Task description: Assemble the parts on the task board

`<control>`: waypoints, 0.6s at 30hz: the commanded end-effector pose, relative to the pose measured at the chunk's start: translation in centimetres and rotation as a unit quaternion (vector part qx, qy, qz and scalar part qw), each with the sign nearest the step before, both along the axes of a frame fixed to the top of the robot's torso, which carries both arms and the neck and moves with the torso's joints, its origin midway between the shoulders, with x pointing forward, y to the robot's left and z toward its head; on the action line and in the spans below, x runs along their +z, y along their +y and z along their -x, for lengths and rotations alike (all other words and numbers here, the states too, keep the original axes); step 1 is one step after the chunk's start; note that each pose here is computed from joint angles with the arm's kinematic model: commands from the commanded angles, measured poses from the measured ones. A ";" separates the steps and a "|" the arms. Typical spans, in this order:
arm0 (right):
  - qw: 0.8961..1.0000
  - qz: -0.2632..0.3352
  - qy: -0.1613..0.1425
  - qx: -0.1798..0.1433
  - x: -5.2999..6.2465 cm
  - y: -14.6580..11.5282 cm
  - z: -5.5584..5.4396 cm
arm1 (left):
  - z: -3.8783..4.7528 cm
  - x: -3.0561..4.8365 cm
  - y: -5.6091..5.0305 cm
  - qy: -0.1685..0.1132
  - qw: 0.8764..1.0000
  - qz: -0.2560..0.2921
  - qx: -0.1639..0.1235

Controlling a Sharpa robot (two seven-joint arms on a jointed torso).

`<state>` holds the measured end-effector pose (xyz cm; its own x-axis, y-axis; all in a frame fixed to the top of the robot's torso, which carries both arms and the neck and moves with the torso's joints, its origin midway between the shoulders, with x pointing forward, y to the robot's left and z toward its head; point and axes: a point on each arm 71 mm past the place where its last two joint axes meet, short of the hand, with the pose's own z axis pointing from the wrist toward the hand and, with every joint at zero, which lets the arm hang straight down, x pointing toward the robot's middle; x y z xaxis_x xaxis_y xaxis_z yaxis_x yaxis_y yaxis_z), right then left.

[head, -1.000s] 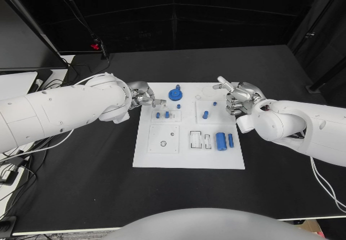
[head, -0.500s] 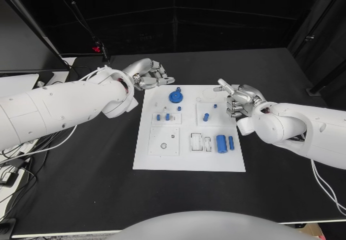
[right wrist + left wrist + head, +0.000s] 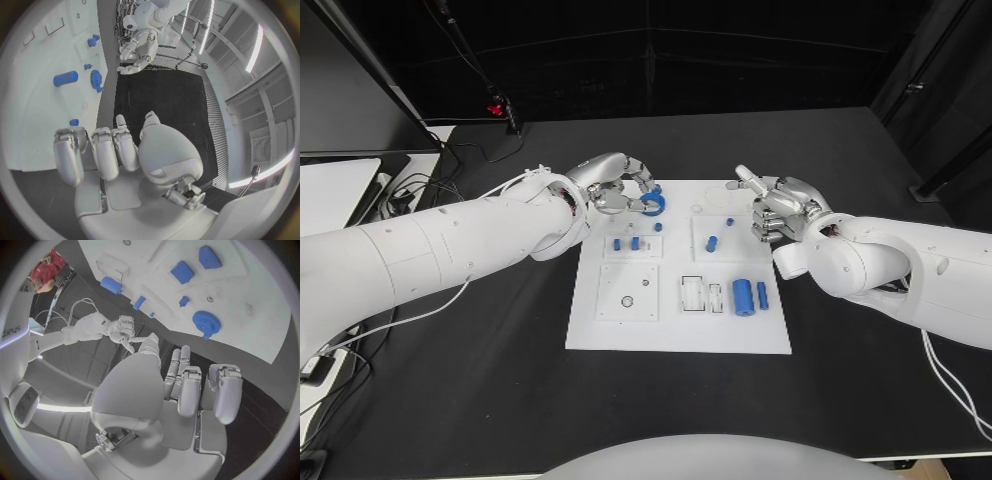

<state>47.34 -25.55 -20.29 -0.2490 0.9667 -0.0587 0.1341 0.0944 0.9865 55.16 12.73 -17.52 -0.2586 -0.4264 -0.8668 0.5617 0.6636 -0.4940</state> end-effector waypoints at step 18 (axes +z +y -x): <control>1.000 0.000 -0.031 0.001 0.5 0.1 0.0 | 0.90 -1.50 -2.4 -0.138 0.970 -0.163 -0.113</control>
<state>47.37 -25.50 -20.01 -0.2477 0.9664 -0.0690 0.0936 0.0948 0.9911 54.32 10.51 -19.06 -0.0802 -0.1140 -0.9902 0.7764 0.6158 -0.1338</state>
